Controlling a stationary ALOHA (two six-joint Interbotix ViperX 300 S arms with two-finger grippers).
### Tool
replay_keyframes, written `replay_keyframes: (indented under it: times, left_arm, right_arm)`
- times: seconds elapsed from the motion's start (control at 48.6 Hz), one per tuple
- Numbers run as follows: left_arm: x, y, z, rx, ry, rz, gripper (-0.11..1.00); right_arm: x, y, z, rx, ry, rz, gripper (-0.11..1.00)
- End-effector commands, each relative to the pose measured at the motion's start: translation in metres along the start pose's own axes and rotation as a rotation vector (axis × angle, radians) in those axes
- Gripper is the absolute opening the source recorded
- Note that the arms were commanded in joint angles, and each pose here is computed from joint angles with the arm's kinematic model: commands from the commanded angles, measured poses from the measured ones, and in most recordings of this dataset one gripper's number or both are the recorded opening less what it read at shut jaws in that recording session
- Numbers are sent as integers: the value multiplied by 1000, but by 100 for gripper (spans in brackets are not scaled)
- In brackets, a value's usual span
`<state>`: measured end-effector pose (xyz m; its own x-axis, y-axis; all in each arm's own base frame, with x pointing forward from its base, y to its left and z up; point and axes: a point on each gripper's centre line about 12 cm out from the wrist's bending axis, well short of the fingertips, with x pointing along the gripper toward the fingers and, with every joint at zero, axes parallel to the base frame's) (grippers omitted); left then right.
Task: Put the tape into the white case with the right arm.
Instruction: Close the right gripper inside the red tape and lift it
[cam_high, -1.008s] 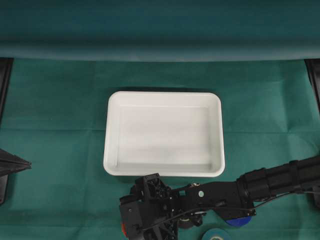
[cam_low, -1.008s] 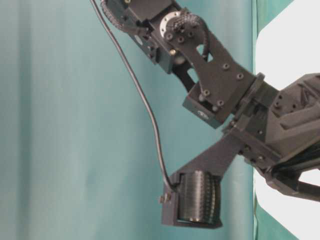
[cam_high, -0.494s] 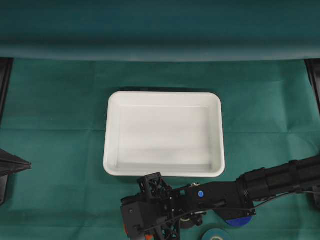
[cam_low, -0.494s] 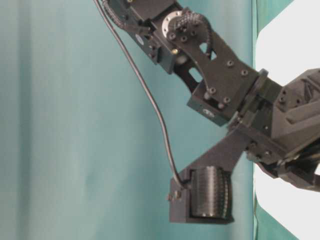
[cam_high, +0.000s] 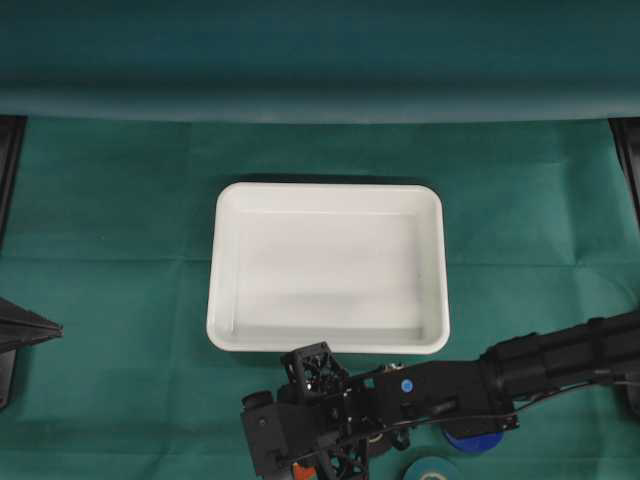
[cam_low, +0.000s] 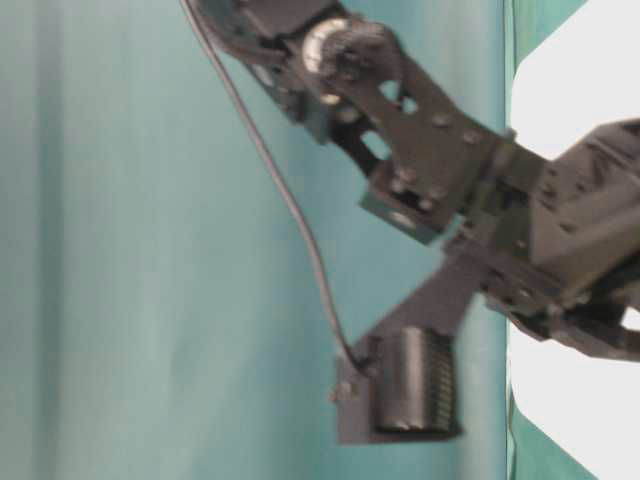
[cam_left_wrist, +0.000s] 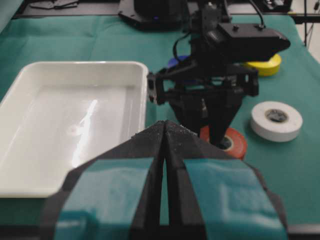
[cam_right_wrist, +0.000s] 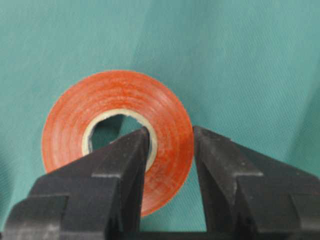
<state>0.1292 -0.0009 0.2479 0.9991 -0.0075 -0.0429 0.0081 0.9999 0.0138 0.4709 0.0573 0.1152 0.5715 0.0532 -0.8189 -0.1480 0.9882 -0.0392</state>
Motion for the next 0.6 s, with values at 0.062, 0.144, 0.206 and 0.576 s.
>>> replay_keyframes:
  times: [0.062, 0.144, 0.206, 0.576]
  left_arm:
    - [1, 0, 4, 0, -12, -3, 0]
    - [1, 0, 5, 0, -14, -3, 0]
    - [1, 0, 5, -1, -14, -3, 0]
    - [0, 0, 6, 0, -17, -3, 0]
  right_arm:
    - [-44, -1, 33, 0, -87, -5, 1]
    - [-55, -2, 40, 0, -100, -6, 1]
    - [-58, -2, 44, 0, -104, -7, 1]
    - [-61, -15, 48, 9, -112, -30, 1]
